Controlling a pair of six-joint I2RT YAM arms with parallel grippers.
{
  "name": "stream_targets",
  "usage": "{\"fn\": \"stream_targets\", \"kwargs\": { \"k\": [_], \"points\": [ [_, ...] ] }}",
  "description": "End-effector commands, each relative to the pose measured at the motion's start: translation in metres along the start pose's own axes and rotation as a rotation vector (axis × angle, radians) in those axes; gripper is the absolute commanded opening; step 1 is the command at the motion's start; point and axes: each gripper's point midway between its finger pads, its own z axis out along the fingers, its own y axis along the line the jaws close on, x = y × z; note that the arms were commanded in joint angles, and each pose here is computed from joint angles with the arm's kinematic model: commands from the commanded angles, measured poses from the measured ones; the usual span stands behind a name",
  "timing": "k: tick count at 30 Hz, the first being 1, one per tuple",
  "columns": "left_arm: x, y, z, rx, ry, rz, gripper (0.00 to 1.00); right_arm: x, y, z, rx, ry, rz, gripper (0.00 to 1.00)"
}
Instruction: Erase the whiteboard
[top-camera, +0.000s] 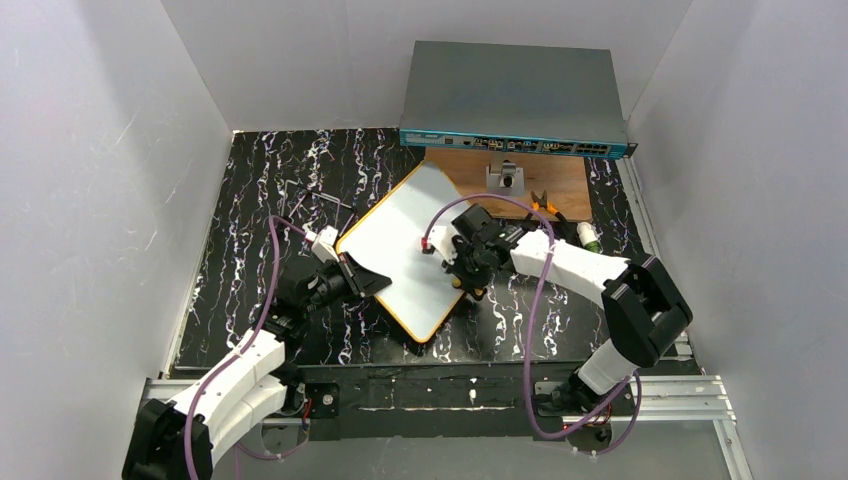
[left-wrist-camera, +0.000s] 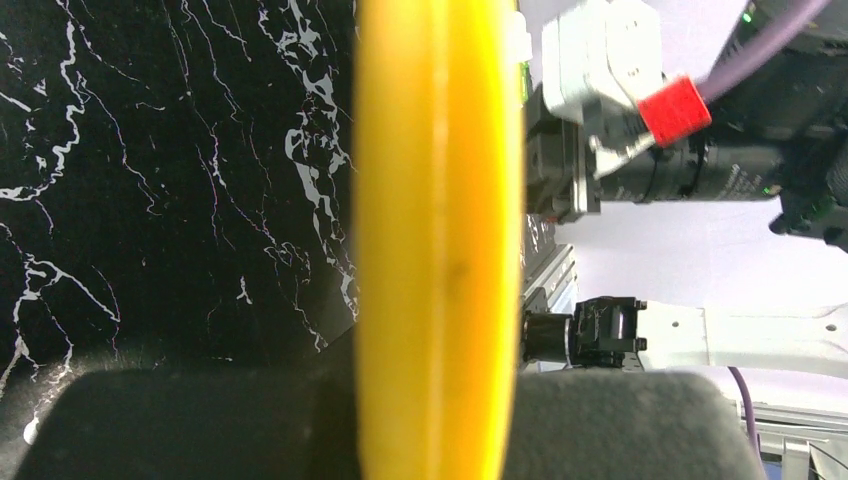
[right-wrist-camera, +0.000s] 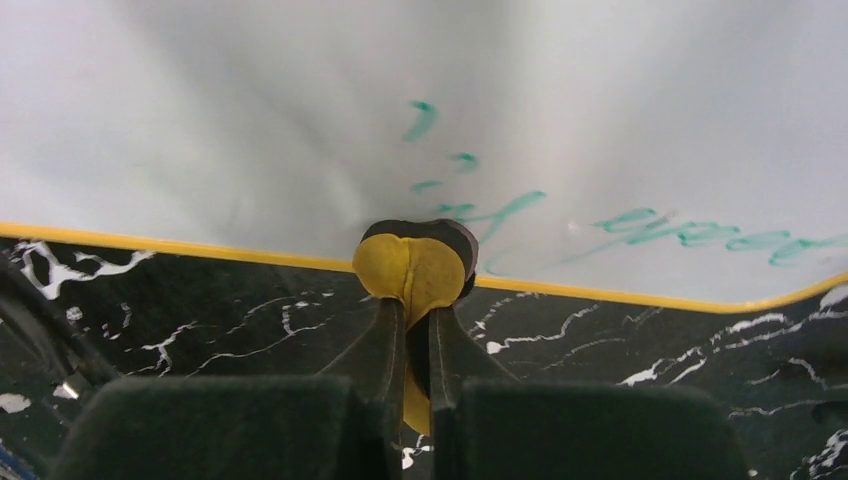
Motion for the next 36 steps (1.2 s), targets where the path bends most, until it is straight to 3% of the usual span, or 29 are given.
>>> {"fn": "stream_targets", "kwargs": {
  "k": [1, 6, 15, 18, 23, 30, 33, 36],
  "points": [
    [0.017, -0.043, -0.009, 0.193, 0.124, 0.032, 0.00, -0.043, 0.071, -0.010, -0.190, -0.144, -0.210, 0.01],
    [0.022, -0.044, -0.012, 0.204, 0.152, 0.047, 0.00, -0.058, 0.090, -0.012, -0.209, -0.166, -0.268, 0.01],
    [0.025, -0.049, -0.013, 0.236, 0.173, 0.065, 0.00, -0.031, -0.040, -0.006, 0.163, -0.098, 0.018, 0.01],
    [0.024, -0.050, -0.012, 0.243, 0.177, 0.066, 0.00, -0.022, -0.056, -0.010, 0.191, -0.086, 0.073, 0.01],
    [0.022, -0.052, -0.011, 0.249, 0.172, 0.065, 0.00, -0.028, -0.020, -0.008, 0.005, -0.116, 0.062, 0.01],
    [0.023, -0.059, -0.013, 0.294, 0.173, 0.051, 0.00, -0.058, 0.068, -0.021, -0.274, -0.244, -0.122, 0.01],
    [0.025, -0.061, -0.015, 0.306, 0.184, 0.050, 0.00, -0.062, 0.067, -0.020, -0.270, -0.255, -0.114, 0.01],
    [0.026, -0.062, -0.017, 0.312, 0.189, 0.055, 0.00, -0.059, 0.041, -0.015, -0.162, -0.241, -0.074, 0.01]
  ]
}}
